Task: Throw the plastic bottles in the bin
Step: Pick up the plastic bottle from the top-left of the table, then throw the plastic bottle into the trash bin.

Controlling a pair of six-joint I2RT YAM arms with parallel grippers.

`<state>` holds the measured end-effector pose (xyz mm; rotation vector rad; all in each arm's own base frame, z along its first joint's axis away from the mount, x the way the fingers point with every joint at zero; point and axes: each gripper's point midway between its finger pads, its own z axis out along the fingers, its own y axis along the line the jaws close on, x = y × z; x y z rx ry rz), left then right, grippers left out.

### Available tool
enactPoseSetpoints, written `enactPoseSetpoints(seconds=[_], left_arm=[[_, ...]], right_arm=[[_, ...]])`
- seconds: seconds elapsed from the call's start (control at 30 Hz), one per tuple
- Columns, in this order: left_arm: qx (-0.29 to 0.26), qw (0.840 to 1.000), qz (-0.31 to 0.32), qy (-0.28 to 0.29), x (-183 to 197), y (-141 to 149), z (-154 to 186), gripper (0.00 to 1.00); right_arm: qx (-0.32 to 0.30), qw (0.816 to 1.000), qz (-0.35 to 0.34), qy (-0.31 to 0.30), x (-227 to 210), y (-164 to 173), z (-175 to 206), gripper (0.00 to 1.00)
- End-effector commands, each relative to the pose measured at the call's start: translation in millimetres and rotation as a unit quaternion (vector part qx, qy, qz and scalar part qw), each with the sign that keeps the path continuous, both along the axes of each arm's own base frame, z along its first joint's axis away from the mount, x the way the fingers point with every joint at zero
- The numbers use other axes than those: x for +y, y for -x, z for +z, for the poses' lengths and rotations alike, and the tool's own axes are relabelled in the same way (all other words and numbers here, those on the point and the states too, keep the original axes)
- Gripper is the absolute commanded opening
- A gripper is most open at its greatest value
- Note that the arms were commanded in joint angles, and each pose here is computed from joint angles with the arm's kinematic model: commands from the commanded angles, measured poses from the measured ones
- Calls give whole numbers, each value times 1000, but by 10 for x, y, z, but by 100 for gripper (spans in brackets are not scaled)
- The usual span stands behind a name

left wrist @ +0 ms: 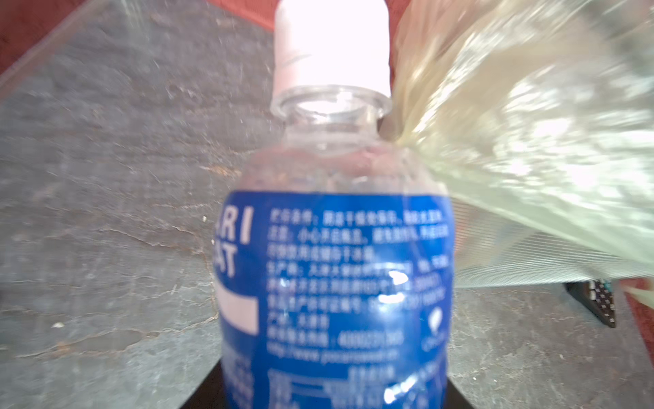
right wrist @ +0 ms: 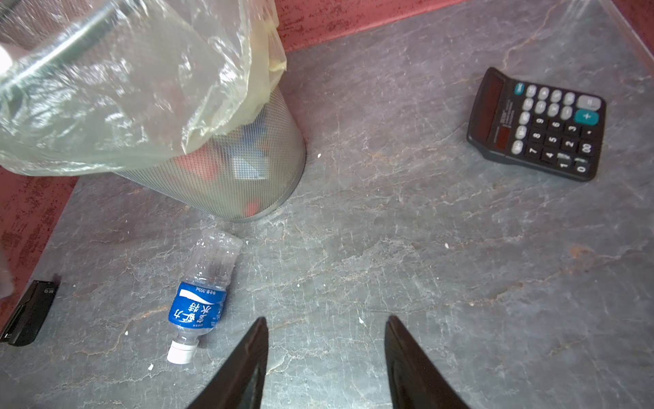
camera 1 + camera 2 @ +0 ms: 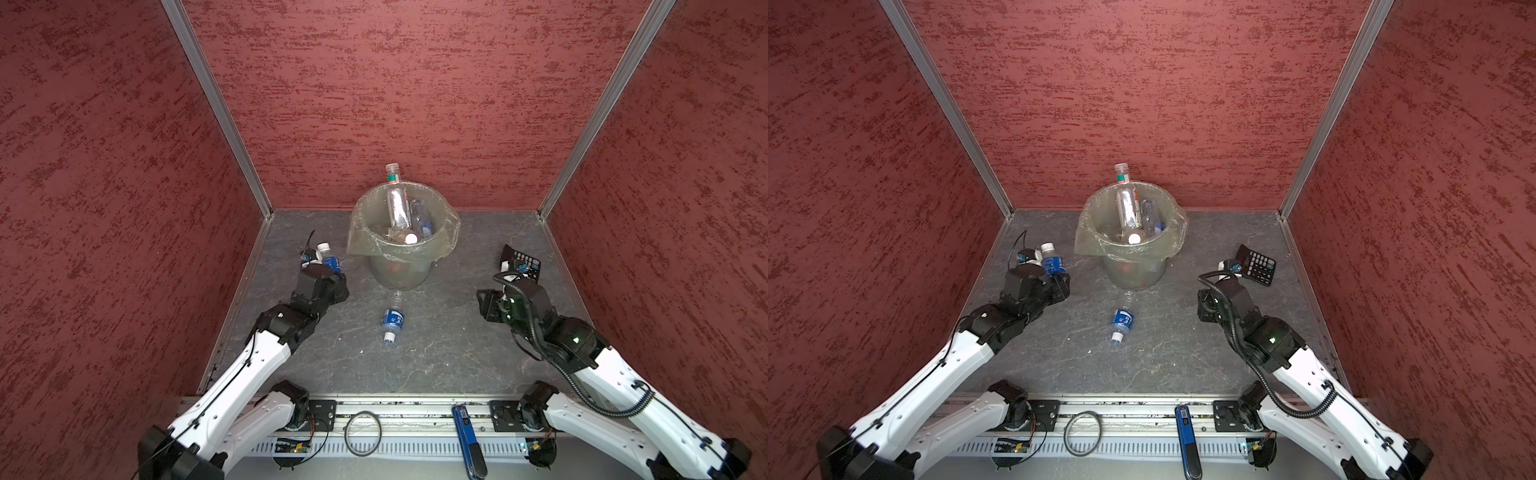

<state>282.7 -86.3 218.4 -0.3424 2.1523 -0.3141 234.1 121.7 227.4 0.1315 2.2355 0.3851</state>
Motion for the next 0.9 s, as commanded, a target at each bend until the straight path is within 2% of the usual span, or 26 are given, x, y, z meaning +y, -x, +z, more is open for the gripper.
enactPoseSetpoints(seconds=[0.0,0.13,0.27,0.43,0.53,0.6,0.67,0.7,0.73,0.8,0.87], left_arm=[[-28,999,5,-25,87,171,330,55],[-104,994,-14,-28,-26,259,984,55],[-143,988,-45,-32,-268,106,1468,56],[-185,977,-94,-48,-753,-437,1916,61],[-192,975,-113,-26,-984,-960,2142,65],[-177,976,-121,-29,-1138,-1329,2156,72],[-143,982,-116,-43,-1212,-1611,2072,89],[-132,984,-109,-47,-1212,-1676,2058,93],[-119,985,-112,-50,-1246,-1722,1982,99],[-118,985,-118,-50,-1291,-1684,1935,100],[-147,981,-119,-46,-1282,-1544,2010,100]], right_arm=[[-5,1000,0,-31,69,26,32,54],[-11,999,1,-43,122,47,57,54],[-18,998,6,-52,217,38,122,54],[-28,998,16,-61,312,24,242,55],[-31,997,18,-64,333,25,291,55],[-32,997,16,-64,324,30,300,56],[-32,997,14,-64,306,45,307,56],[-32,997,12,-65,294,54,316,57],[-33,997,10,-66,274,67,320,57],[-33,997,6,-68,243,91,321,58],[-34,997,6,-67,227,101,314,58]])
